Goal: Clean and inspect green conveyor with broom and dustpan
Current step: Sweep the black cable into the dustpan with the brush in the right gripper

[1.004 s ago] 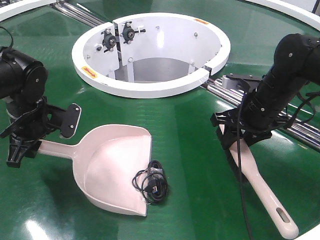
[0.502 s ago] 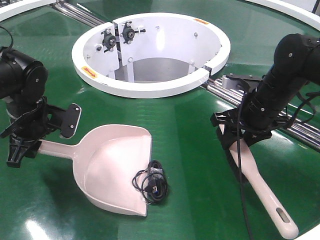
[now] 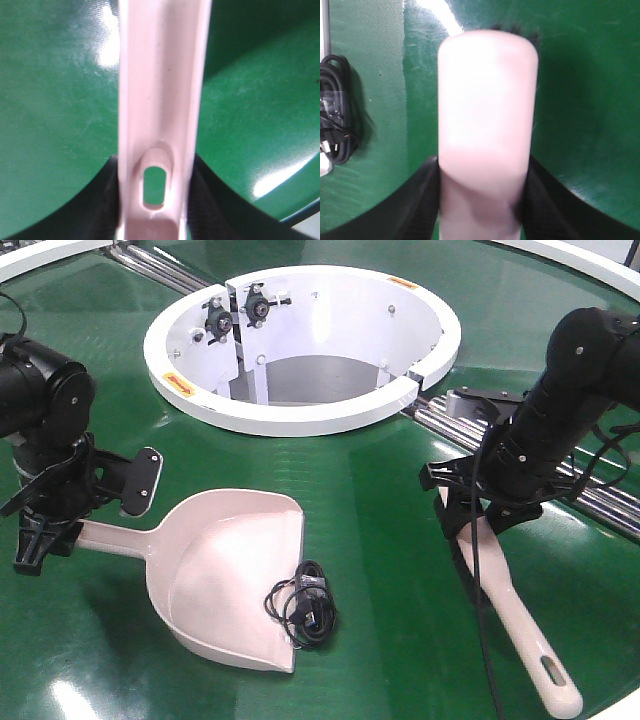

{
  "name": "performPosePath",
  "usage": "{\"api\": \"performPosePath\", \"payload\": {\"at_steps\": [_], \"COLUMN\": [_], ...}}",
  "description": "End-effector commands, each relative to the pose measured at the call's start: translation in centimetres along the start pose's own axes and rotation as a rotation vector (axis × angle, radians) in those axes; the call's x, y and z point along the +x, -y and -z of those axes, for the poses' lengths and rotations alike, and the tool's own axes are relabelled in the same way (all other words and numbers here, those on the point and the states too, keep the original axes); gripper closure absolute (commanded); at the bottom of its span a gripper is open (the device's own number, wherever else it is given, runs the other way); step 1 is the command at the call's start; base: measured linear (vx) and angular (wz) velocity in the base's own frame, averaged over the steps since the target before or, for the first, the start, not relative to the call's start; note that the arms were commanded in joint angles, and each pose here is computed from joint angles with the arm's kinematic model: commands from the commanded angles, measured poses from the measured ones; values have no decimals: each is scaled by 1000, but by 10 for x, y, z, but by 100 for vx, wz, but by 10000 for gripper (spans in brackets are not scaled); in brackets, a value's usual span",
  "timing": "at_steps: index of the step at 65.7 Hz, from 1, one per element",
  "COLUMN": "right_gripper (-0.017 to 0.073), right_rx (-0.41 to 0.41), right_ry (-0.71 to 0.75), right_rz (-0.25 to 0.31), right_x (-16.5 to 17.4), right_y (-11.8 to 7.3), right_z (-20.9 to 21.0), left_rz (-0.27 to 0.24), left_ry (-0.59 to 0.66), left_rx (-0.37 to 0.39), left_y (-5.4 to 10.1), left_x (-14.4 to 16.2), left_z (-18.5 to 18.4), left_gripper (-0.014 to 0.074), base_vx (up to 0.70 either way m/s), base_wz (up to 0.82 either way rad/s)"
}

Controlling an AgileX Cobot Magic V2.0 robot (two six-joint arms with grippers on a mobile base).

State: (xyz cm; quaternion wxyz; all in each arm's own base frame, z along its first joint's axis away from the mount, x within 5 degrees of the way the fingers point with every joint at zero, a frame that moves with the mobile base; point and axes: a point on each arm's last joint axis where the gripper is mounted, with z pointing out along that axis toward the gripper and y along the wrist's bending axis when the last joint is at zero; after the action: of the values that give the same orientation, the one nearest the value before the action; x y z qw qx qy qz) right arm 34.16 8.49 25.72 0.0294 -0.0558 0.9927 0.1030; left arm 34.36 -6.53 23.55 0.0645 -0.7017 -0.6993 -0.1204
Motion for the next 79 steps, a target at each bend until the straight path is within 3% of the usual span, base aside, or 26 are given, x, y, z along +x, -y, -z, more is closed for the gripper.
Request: {"api": "performPosePath", "payload": {"at_steps": [1,47,79], "right_gripper": [564,564,564], "right_rx": [-18,-137,-325], "right_ry": [-9,-193,-135], "right_rz": [10,100,124], "right_x": [7,7,-13], "right_y": [-16,-101,-160], "right_z": [16,-79,-82], "left_rz": [20,20,20], "left_ry": [24,24,24], "left_rx": [-46,-46,-46], "left_y": [3,3,3], "left_x": [2,2,2], "left_z": [22,22,22], "left_gripper": [617,617,617], "base_vx": [0,0,0], "base_wz": [0,0,0]}}
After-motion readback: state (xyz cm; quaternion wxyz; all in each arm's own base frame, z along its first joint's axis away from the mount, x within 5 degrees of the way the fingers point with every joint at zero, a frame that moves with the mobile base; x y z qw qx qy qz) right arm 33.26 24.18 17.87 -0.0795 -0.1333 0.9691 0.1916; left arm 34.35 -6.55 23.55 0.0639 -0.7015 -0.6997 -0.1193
